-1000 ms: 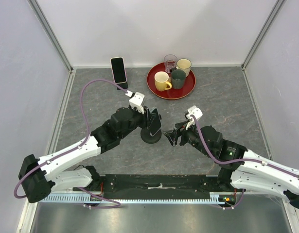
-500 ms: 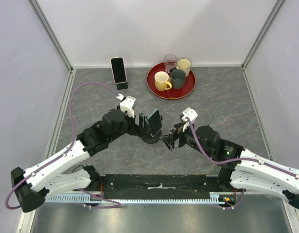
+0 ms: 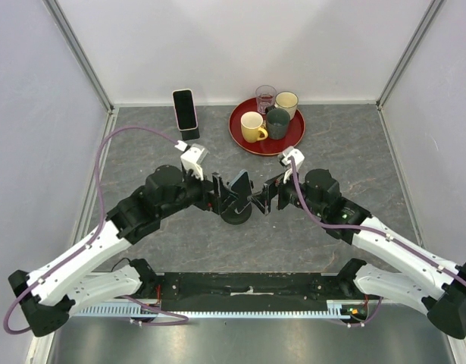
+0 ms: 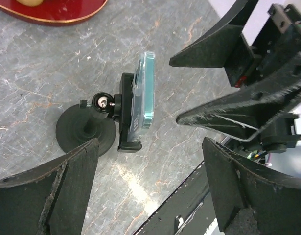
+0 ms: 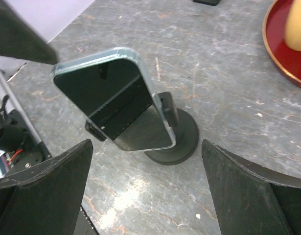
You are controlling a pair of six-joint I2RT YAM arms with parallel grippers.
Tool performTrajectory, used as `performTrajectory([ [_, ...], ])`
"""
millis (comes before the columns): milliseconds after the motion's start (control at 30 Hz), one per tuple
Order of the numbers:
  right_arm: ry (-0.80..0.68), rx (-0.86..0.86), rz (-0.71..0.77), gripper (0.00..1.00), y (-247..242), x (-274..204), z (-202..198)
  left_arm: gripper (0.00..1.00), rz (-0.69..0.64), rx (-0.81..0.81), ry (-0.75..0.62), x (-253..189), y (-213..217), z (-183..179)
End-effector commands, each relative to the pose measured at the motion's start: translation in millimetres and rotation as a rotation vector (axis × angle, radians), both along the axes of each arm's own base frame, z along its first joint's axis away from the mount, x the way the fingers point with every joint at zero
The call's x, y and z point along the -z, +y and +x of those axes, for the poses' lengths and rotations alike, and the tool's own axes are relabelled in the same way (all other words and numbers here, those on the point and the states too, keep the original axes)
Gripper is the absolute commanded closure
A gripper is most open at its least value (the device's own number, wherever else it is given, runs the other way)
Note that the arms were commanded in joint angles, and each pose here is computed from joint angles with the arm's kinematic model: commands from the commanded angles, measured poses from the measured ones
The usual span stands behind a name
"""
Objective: Place the phone on the phone stand
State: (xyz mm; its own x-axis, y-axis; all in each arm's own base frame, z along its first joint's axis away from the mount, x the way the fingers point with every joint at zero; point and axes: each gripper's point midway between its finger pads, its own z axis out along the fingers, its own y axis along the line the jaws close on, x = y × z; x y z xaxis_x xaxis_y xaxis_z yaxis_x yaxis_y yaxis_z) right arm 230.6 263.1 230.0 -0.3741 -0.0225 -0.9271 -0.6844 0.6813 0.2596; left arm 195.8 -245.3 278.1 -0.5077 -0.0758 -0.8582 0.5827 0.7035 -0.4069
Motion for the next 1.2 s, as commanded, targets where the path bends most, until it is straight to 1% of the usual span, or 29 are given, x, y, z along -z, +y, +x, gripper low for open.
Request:
performTrajectory([
  [0, -0.022, -0.178, 0.133, 0.02, 19, -17, -20, 0.09, 0.059, 0.067, -0.066, -7, -13, 13],
  [67, -0.021, -0.173, 0.137, 0.02, 16, -15, -22, 0.09, 0.105, 0.072, -0.073, -2, -19, 25],
  [133, -0.015, -0.164, 0.136, 0.02, 12, -12, -23, 0.16, 0.131, 0.088, -0.067, 3, -19, 36],
  [167, -0.022, -0.166, 0.14, 0.02, 10, -14, -25, 0.21, 0.121, 0.141, -0.051, 7, -27, 36],
  [200, -0.019, -0.165, 0.134, 0.02, 8, -9, -26, 0.33, 0.116, 0.14, -0.055, 8, -23, 44],
  [233, -0.02, -0.164, 0.131, 0.02, 7, -9, -26, 0.39, 0.114, 0.155, -0.05, 12, -22, 46],
  [267, -0.027, -0.165, 0.135, 0.02, 5, -10, -28, 0.49, 0.11, 0.204, -0.054, 14, -25, 45],
  [333, -0.028, -0.17, 0.13, 0.02, 4, -8, -30, 0.58, 0.114, 0.206, -0.043, 18, -17, 54],
  [367, -0.028, -0.172, 0.129, 0.02, 3, -8, -30, 0.68, 0.109, 0.264, -0.041, 20, -19, 50],
  [433, -0.025, -0.176, 0.119, 0.02, 3, -4, -31, 0.79, 0.122, 0.276, -0.036, 24, -14, 53],
  [467, -0.028, -0.179, 0.118, 0.02, 3, -4, -31, 0.9, 0.14, 0.297, -0.057, 24, -13, 53],
  [567, -0.024, -0.18, 0.108, 0.02, 3, 0, -30, 0.98, 0.169, 0.356, -0.1, 26, -13, 49],
  [600, -0.022, -0.182, 0.102, 0.02, 3, 3, -30, 0.98, 0.174, 0.369, -0.097, 28, -13, 47],
  [667, -0.018, -0.184, 0.096, 0.02, 4, 5, -29, 0.98, 0.237, 0.372, -0.121, 33, -6, 50],
  [767, -0.011, -0.191, 0.091, 0.02, 5, 9, -29, 0.98, 0.274, 0.402, -0.127, 42, -2, 46],
  [867, -0.009, -0.2, 0.094, 0.02, 6, 9, -31, 0.98, 0.283, 0.4, -0.108, 48, 0, 43],
  [933, -0.009, -0.201, 0.1, 0.02, 5, 8, -32, 0.94, 0.285, 0.37, -0.088, 50, 3, 45],
  [1000, -0.009, -0.202, 0.102, 0.02, 5, 9, -33, 0.72, 0.275, 0.319, -0.077, 44, 8, 44],
  [1033, -0.01, -0.2, 0.106, 0.02, 4, 8, -34, 0.58, 0.264, 0.296, -0.072, 42, 10, 43],
  [1067, -0.009, -0.198, 0.107, 0.02, 3, 9, -34, 0.14, 0.239, 0.222, -0.055, 34, 16, 44],
  [1100, -0.004, -0.196, 0.105, 0.02, 2, 12, -35, 0.07, 0.222, 0.18, -0.039, 31, 20, 44],
  [1133, -0.012, -0.189, 0.108, 0.02, 1, 10, -35, 0.07, 0.2, 0.144, -0.015, 27, 22, 43],
  [1167, -0.009, -0.187, 0.113, 0.02, 1, 10, -36, 0.06, 0.144, 0.075, 0.056, 24, 24, 42],
])
